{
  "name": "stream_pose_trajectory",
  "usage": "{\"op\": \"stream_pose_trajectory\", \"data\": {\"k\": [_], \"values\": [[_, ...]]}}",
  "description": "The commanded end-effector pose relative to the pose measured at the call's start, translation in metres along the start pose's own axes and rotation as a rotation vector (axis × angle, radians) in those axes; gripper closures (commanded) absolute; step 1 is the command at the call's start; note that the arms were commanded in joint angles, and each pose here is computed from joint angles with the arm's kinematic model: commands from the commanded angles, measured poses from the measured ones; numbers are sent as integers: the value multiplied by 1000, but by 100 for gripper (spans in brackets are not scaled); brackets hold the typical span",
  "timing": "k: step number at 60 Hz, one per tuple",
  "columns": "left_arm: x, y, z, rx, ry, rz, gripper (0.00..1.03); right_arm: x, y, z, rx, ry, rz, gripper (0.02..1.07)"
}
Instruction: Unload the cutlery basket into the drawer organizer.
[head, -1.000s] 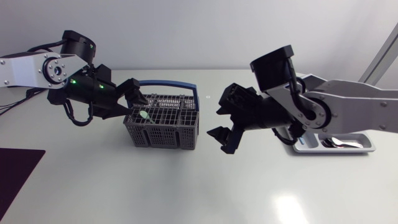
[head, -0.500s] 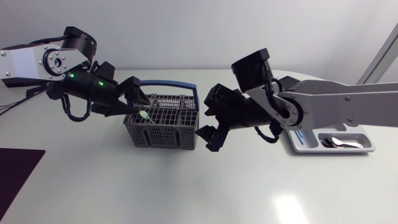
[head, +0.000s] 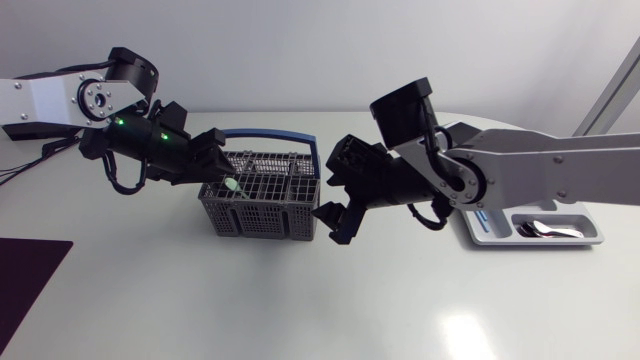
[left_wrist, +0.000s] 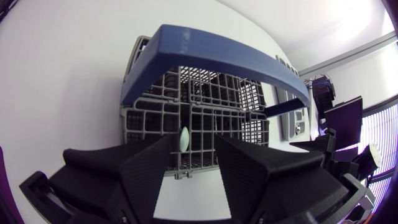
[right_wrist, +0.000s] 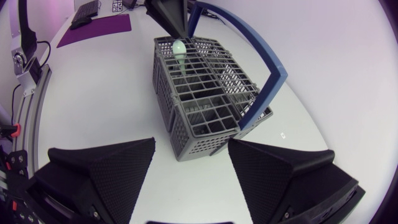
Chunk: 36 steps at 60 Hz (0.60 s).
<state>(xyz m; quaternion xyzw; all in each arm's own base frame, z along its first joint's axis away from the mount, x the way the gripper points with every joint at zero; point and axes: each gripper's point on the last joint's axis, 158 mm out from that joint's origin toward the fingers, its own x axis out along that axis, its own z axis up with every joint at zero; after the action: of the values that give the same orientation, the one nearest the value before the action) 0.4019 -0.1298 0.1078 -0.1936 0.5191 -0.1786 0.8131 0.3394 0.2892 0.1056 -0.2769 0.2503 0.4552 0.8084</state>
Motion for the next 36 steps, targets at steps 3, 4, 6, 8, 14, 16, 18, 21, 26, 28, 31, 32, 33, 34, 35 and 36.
{"op": "stream_pose_trajectory", "data": {"k": [3,4,6,8,14,16,18,21,26,28,31,32,33,34,35,36], "values": [[4,2,6,29,4,8,61,5,1,3,16,-4,3,22],[5,3,5,28,6,10,61,5,1,3,16,-4,3,22],[6,3,5,30,8,10,61,5,1,3,16,-4,3,22],[6,3,4,30,11,10,61,5,1,3,16,-4,3,22],[10,4,0,32,25,11,61,6,1,3,16,-3,4,22],[10,4,-1,34,27,11,61,7,1,2,15,-2,5,22],[11,4,-1,35,29,12,61,7,1,2,15,-2,5,22],[12,4,-1,36,31,11,61,7,1,2,15,-2,5,22],[14,3,-3,38,38,11,67,7,1,2,15,0,5,22],[15,3,-4,40,40,11,70,7,1,1,15,1,6,22],[15,3,-3,43,41,10,70,8,2,0,15,4,7,22],[15,3,-3,43,40,10,70,8,2,0,15,4,7,22],[16,3,-3,43,40,10,70,8,1,0,15,4,6,22],[15,2,-2,44,39,9,70,8,1,0,15,4,6,22],[15,2,-2,44,39,9,70,8,2,0,14,4,7,22],[16,2,-3,44,42,9,70,8,2,0,14,4,7,22]]}}
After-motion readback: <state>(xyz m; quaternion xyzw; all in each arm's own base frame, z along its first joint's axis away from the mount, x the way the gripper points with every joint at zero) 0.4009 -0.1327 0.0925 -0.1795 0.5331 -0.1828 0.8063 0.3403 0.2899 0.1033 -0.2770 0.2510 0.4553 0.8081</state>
